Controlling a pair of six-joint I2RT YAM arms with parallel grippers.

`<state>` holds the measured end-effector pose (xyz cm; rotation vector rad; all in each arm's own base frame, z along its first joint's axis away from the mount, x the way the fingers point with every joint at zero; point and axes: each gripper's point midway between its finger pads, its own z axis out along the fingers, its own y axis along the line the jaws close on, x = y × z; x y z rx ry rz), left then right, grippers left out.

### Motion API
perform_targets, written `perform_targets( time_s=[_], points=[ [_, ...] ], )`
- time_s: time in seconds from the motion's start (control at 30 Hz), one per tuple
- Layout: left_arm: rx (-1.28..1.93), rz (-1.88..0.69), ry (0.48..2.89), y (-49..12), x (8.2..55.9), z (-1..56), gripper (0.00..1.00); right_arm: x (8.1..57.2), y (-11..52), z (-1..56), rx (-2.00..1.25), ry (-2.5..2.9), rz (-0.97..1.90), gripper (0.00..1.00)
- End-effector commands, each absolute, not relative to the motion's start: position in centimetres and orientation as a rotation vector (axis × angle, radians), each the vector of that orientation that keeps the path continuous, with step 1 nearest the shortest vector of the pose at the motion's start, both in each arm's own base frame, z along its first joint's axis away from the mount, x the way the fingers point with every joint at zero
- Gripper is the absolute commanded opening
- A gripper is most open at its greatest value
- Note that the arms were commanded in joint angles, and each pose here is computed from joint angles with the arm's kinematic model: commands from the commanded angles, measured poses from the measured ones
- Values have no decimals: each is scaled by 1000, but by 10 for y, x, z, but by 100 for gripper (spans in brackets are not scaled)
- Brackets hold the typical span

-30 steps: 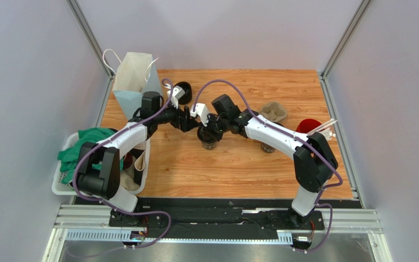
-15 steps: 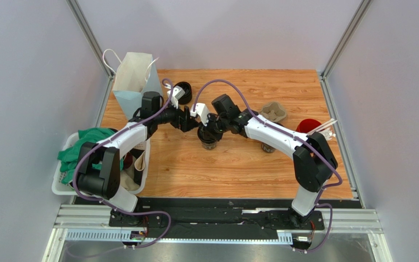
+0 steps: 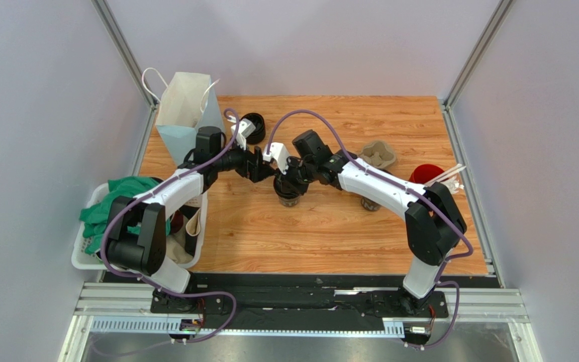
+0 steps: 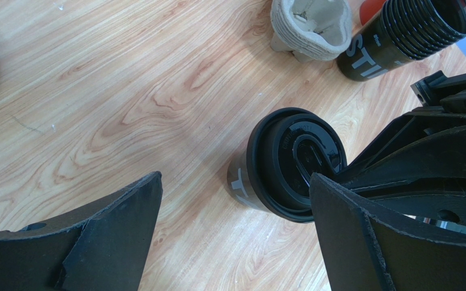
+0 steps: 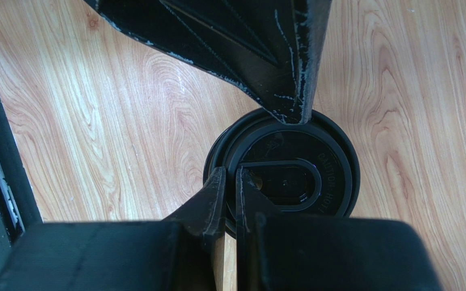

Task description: Pack the takeout coffee

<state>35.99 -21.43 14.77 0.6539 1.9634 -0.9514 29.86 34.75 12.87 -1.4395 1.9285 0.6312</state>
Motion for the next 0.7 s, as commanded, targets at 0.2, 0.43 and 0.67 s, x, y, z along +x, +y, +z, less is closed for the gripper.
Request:
perform_targets(
  time_s=[0.2, 0.43, 0.67],
  points=[
    [683, -944, 1914, -215, 365, 152, 99, 296, 345, 140, -1477, 1907, 616, 0],
    [684, -947, 1919, -215, 365, 150, 99, 292, 346, 137, -1494, 1915, 636, 0],
    [678, -951, 1926, -216, 366, 148, 99, 294, 346, 143, -1474, 1900, 631, 1]
  ],
)
